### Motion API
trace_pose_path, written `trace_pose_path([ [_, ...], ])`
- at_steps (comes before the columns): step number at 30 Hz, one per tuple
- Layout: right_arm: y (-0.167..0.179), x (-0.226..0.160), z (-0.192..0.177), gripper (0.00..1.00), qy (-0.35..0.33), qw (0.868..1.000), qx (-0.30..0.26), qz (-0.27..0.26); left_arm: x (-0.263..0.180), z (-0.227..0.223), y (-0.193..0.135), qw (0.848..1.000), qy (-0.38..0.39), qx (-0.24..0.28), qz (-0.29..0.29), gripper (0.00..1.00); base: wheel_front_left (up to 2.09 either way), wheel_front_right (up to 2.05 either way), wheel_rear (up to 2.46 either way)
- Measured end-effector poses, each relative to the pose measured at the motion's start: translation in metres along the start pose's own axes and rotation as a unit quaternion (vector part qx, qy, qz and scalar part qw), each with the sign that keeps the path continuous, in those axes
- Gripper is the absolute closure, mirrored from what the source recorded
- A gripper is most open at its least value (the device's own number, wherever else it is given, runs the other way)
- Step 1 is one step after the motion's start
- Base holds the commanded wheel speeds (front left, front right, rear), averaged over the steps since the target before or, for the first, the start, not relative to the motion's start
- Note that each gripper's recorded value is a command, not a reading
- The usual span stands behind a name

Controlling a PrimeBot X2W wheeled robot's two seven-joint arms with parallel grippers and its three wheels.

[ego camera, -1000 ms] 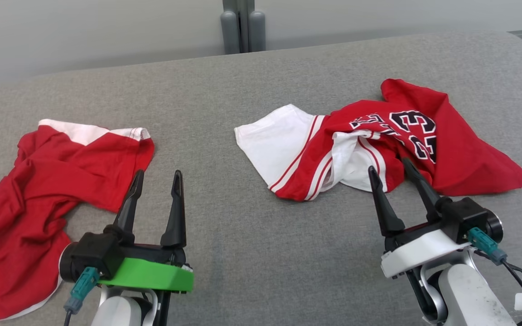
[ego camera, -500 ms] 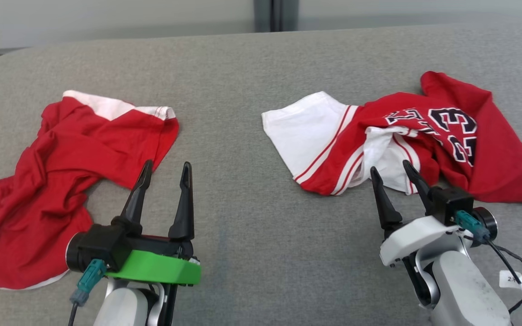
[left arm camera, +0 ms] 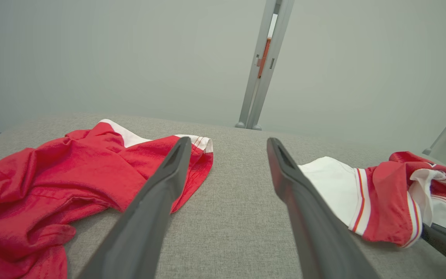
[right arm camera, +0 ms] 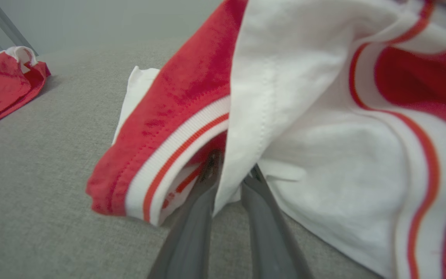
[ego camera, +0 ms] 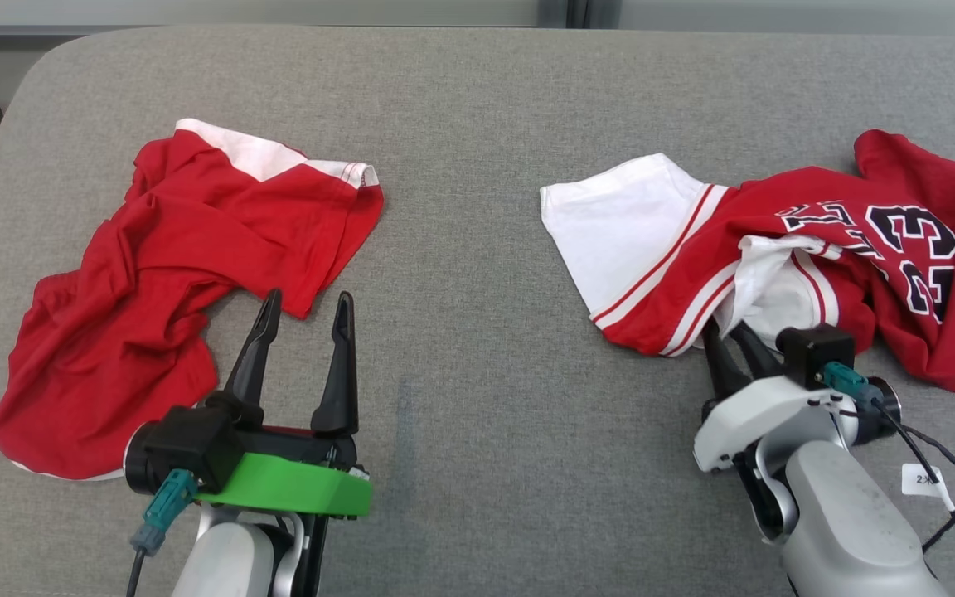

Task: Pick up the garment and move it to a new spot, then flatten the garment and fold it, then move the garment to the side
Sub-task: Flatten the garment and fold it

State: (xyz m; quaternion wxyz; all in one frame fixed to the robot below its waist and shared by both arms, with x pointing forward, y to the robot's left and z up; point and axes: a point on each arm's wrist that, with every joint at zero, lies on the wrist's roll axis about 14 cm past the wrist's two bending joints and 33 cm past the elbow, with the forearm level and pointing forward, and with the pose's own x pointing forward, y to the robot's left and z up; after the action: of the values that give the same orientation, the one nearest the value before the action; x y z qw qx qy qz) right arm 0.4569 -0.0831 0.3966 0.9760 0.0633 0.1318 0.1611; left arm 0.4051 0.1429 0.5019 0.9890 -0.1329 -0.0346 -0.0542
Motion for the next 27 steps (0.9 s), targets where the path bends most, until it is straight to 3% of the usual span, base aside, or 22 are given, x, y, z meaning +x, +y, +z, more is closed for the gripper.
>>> trace_pose_path([
  [7, 0.040, 0.016, 0.060, 1.00, -0.084, 0.994, -0.006, 0.068, 0.002, 0.001, -0.003, 1.000, -0.001, -0.002, -0.003, 0.00, 0.00, 0.00, 0.00],
  [14, 0.055, 0.025, 0.167, 1.00, -0.214, 0.971, -0.035, 0.102, 0.001, 0.004, -0.011, 1.000, -0.006, -0.003, -0.015, 0.00, 0.00, 0.00, 0.00],
  [17, 0.071, 0.020, 0.185, 1.00, -0.240, 0.963, -0.021, 0.122, 0.000, 0.009, -0.012, 1.000, -0.013, -0.003, -0.015, 0.00, 0.00, 0.00, 0.00],
  [20, 0.098, 0.012, 0.175, 1.00, -0.231, 0.960, -0.016, 0.158, -0.003, 0.014, -0.009, 1.000, -0.019, -0.001, -0.009, 0.00, 0.00, 0.00, 0.00],
  [27, 0.153, -0.020, 0.094, 1.00, -0.132, 0.963, 0.004, 0.235, -0.008, 0.016, -0.004, 1.000, -0.021, -0.001, 0.000, 0.00, 0.00, 0.00, 0.00],
])
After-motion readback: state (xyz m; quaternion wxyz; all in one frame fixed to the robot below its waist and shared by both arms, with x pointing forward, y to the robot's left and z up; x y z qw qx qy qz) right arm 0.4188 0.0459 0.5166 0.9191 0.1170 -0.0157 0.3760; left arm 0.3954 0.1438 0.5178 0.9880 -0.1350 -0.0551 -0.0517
